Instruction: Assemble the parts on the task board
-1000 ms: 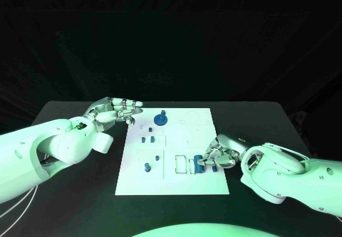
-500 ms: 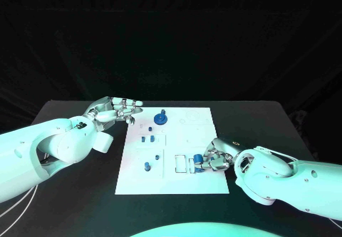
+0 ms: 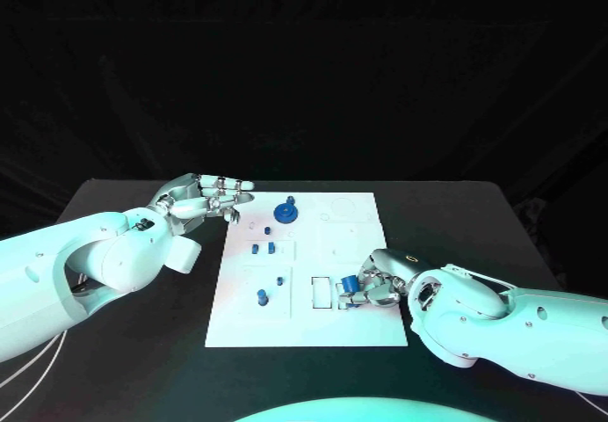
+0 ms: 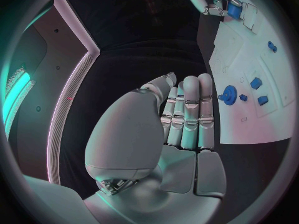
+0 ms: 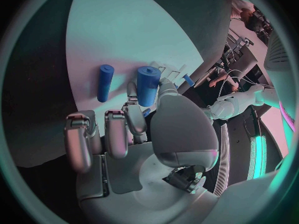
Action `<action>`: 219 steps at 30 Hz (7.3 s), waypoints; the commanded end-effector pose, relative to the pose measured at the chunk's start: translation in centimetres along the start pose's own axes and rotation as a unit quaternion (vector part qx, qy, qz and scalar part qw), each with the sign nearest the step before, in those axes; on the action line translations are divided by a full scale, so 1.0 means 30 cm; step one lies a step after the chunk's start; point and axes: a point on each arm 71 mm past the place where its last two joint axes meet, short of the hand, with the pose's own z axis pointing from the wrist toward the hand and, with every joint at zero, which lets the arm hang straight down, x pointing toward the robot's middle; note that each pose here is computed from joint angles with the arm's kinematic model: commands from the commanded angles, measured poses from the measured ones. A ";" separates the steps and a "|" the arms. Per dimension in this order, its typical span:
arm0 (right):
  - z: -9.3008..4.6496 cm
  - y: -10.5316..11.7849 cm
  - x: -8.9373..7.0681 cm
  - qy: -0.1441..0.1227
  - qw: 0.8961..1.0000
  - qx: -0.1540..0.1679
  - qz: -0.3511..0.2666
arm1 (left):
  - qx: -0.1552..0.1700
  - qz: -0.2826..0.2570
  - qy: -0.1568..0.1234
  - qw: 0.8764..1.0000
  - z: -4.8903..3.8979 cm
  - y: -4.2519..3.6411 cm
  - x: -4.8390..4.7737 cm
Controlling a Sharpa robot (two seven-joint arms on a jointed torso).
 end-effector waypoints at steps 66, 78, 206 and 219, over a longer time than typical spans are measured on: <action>-0.002 0.145 0.002 0.009 0.999 -0.040 0.033 | -0.004 -0.005 0.015 1.000 -0.003 0.004 0.011; -0.043 0.140 -0.021 -0.010 0.997 -0.074 0.020 | -0.005 -0.005 0.014 1.000 -0.004 0.005 0.007; -0.056 -0.070 0.007 -0.008 0.999 0.027 -0.028 | -0.008 -0.006 0.017 1.000 -0.008 0.010 0.012; -0.067 -0.012 -0.015 -0.008 0.996 0.020 0.082 | -0.007 -0.007 0.018 1.000 -0.008 0.010 0.015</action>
